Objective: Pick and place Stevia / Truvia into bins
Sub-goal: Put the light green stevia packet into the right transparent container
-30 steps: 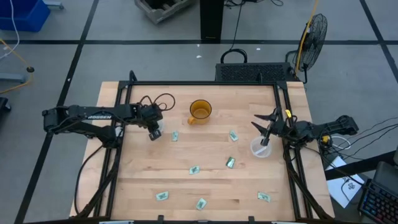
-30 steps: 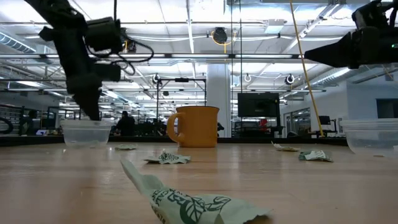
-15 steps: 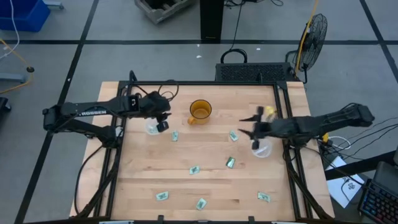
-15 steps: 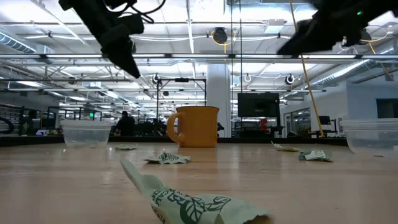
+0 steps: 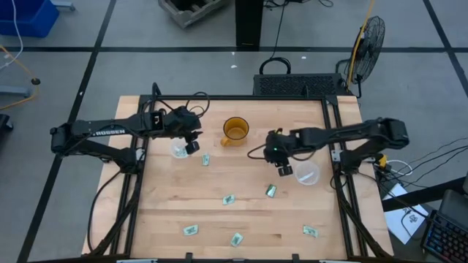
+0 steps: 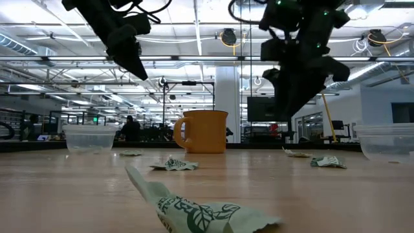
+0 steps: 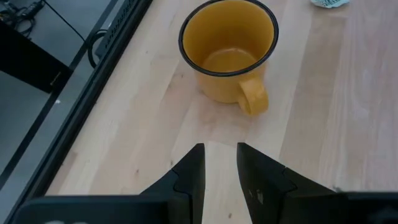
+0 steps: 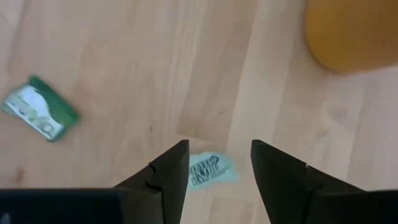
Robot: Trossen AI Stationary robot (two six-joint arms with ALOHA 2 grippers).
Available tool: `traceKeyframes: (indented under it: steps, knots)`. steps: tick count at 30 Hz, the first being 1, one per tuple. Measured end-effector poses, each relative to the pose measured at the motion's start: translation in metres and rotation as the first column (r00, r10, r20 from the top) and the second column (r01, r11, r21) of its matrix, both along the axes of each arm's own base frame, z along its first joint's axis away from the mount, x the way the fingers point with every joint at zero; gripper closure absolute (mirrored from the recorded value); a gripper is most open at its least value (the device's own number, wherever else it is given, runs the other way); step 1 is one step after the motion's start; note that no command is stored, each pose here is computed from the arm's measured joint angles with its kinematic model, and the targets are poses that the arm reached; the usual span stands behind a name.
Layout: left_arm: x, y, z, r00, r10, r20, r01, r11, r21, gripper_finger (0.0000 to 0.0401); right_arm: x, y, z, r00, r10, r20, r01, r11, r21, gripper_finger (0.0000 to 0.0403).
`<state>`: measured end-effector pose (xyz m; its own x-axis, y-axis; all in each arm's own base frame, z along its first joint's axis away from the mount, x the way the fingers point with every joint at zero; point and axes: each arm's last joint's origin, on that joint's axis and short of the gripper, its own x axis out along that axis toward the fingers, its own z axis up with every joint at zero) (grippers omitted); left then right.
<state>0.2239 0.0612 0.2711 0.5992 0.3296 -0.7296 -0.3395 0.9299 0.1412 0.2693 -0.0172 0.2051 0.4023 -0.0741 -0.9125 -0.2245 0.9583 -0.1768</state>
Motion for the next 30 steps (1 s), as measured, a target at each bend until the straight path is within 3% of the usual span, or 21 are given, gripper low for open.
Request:
traceKeyframes:
  steps: [17,22,30]
  knots:
    - [0.000,0.000,0.000,1.000,0.000,0.000,0.000,1.000,0.001,0.0302,0.013,-0.032,-0.051,0.987,-0.060,-0.152,0.061,0.998,0.000,0.0238]
    - [0.000,0.000,0.000,1.000,-0.004,-0.002,0.004,1.000,0.004,0.0302,0.015,-0.034,-0.060,0.985,-0.033,-0.170,0.046,0.996,0.074,0.0238]
    - [0.000,0.000,0.000,1.000,-0.003,-0.002,0.003,1.000,0.005,0.0302,0.018,-0.037,-0.068,0.983,-0.007,-0.181,0.020,0.998,0.067,0.0251]
